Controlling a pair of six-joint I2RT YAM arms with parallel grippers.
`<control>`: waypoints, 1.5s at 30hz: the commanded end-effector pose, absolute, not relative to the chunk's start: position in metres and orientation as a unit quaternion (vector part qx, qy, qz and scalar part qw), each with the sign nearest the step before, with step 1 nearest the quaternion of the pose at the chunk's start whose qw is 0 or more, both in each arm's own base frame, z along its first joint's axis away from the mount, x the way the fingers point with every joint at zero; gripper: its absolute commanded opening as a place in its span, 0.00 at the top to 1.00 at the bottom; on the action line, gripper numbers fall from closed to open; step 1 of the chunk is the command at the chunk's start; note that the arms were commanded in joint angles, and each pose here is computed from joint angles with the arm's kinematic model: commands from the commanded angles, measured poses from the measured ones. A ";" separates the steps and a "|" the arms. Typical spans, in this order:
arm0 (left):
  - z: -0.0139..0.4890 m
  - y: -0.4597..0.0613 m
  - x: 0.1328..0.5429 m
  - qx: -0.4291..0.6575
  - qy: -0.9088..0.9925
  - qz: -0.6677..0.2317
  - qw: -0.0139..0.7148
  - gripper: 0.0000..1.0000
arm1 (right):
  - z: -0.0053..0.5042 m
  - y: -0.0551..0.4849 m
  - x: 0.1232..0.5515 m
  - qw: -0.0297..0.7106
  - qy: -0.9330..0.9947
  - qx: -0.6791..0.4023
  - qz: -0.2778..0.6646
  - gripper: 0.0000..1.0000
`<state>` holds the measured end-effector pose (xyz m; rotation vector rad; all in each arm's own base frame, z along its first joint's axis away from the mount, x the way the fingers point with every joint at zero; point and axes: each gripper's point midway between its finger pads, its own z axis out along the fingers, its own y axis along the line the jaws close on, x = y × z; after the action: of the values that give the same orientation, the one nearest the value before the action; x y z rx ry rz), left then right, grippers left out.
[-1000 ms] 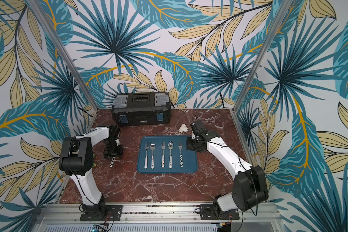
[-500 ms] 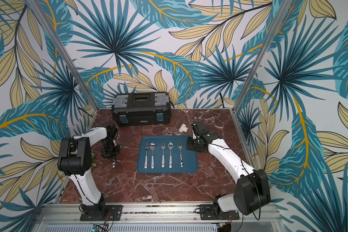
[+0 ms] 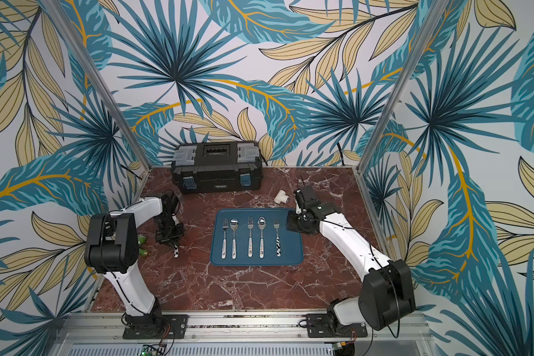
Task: Set the spoon and fork side by side
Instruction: Pick up the spoon from the center of the board, then place the spoon on the tray.
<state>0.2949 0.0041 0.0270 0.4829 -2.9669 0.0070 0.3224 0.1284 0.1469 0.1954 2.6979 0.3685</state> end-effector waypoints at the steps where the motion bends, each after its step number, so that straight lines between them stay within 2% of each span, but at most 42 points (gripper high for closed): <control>1: 0.060 -0.011 0.308 0.156 -0.988 0.012 0.003 1.00 | 0.148 0.122 0.319 0.214 0.966 0.077 0.126 0.55; 5: 0.093 -0.043 0.310 0.151 -0.987 0.026 -0.045 1.00 | 0.153 0.114 0.320 0.228 0.964 0.086 0.108 0.55; 8: 0.116 -0.091 0.311 0.137 -0.987 0.040 -0.077 1.00 | 0.157 0.097 0.320 0.245 0.960 0.111 0.077 0.55; 16: 0.145 -0.319 0.317 0.066 -0.975 0.175 -0.118 1.00 | 0.182 0.034 0.318 0.299 0.931 0.209 0.025 0.57; 19: 0.146 -0.386 0.318 0.055 -0.971 0.200 -0.121 1.00 | 0.194 0.010 0.311 0.316 0.918 0.239 0.009 0.57; 22: 0.133 -0.432 0.319 0.061 -0.968 0.224 -0.095 1.00 | 0.206 -0.003 0.305 0.333 0.909 0.251 0.001 0.58; 30: 0.101 -0.458 0.321 0.086 -0.973 0.204 -0.060 1.00 | 0.206 -0.001 0.302 0.332 0.909 0.250 0.013 0.57; 37: 0.070 -0.461 0.315 0.070 -0.982 0.175 -0.025 1.00 | 0.202 0.001 0.305 0.330 0.911 0.246 0.022 0.57; 45: 0.063 -0.455 0.302 0.055 -0.987 0.151 -0.003 1.00 | 0.198 0.001 0.308 0.327 0.911 0.249 0.033 0.57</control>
<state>0.3066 -0.4532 0.0506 0.2153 -3.1114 0.4713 0.3089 0.0011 0.2070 0.6531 2.3649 0.0779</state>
